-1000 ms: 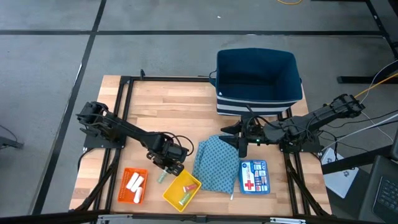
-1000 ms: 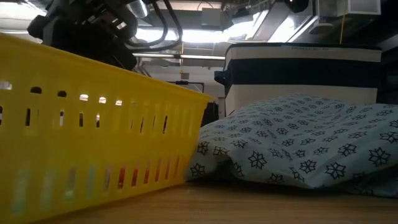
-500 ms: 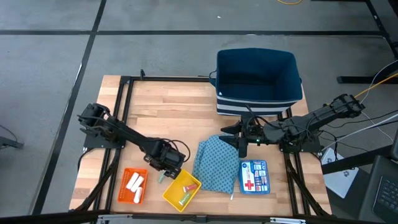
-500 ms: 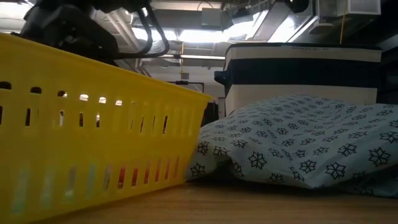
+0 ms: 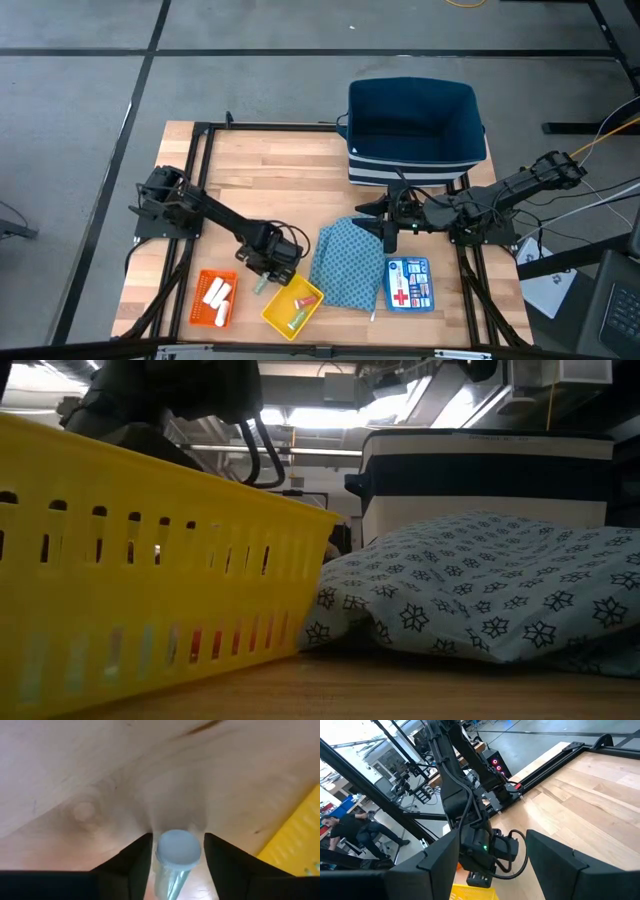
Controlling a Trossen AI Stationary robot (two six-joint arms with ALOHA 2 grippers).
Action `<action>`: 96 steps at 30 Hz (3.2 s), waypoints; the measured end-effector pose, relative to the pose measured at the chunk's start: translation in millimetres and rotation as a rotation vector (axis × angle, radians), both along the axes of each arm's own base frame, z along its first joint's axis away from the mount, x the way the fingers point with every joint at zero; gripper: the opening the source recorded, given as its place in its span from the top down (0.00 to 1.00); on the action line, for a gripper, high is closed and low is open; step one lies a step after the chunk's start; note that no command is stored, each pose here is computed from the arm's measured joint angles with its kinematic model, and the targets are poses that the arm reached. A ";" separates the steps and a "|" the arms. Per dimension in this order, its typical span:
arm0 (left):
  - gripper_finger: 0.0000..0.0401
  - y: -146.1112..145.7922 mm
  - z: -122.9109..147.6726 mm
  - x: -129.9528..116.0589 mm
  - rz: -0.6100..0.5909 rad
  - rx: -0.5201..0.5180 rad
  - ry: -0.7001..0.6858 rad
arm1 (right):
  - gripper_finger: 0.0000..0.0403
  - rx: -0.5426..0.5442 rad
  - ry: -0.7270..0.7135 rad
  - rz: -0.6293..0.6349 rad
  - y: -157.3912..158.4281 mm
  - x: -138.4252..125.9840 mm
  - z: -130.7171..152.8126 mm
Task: Pick & Place Medicine items
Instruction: Put the green medicine bottle into the yellow bin, then put the blue patient gown into the blue bin
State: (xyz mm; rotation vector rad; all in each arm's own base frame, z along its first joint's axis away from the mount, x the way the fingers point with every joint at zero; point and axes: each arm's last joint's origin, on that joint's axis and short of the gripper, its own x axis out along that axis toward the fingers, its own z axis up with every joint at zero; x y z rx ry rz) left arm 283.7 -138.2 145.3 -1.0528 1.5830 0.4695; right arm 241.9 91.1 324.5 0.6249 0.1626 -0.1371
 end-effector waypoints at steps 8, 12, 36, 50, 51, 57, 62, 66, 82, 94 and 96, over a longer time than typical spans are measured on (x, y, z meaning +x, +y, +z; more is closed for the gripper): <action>0.76 1.6 -0.7 -3.2 -0.035 0.024 0.017 | 0.43 0.000 0.000 0.000 -0.1 0.0 0.0; 0.80 2.3 -1.0 -3.2 -0.056 0.016 0.016 | 0.43 0.001 0.001 0.000 0.0 0.0 -0.1; 0.77 52.7 166.6 -10.8 0.299 -0.007 -0.984 | 0.43 0.001 0.003 0.000 0.0 -0.1 -0.3; 0.77 -27.9 107.8 22.3 0.020 -0.103 -0.997 | 0.43 0.021 0.009 -0.001 0.0 -0.2 -1.0; 0.77 -33.3 103.5 21.5 -0.001 -0.102 -0.988 | 0.43 0.022 0.014 -0.001 -0.1 -0.3 -1.5; 0.77 -54.4 75.6 14.8 -0.116 -0.045 -0.883 | 0.43 0.017 0.051 0.035 0.7 -1.0 -4.9; 0.76 -60.9 52.7 11.7 -0.150 -0.020 -0.759 | 0.43 0.018 0.054 0.045 1.0 -1.1 -5.1; 0.68 -62.2 48.2 12.5 -0.143 -0.071 -0.715 | 0.43 0.025 0.054 0.043 1.0 -1.1 -5.1; 0.36 -26.7 98.8 10.5 -0.119 -0.111 -0.849 | 0.43 0.099 -0.098 0.040 1.2 1.9 9.9; 0.36 29.8 166.5 -16.3 -0.128 0.039 -1.106 | 0.44 0.188 -0.269 0.135 1.2 47.7 61.0; 0.36 40.8 172.7 -27.6 -0.141 0.078 -1.086 | 0.46 0.183 -0.015 0.116 7.9 65.4 56.5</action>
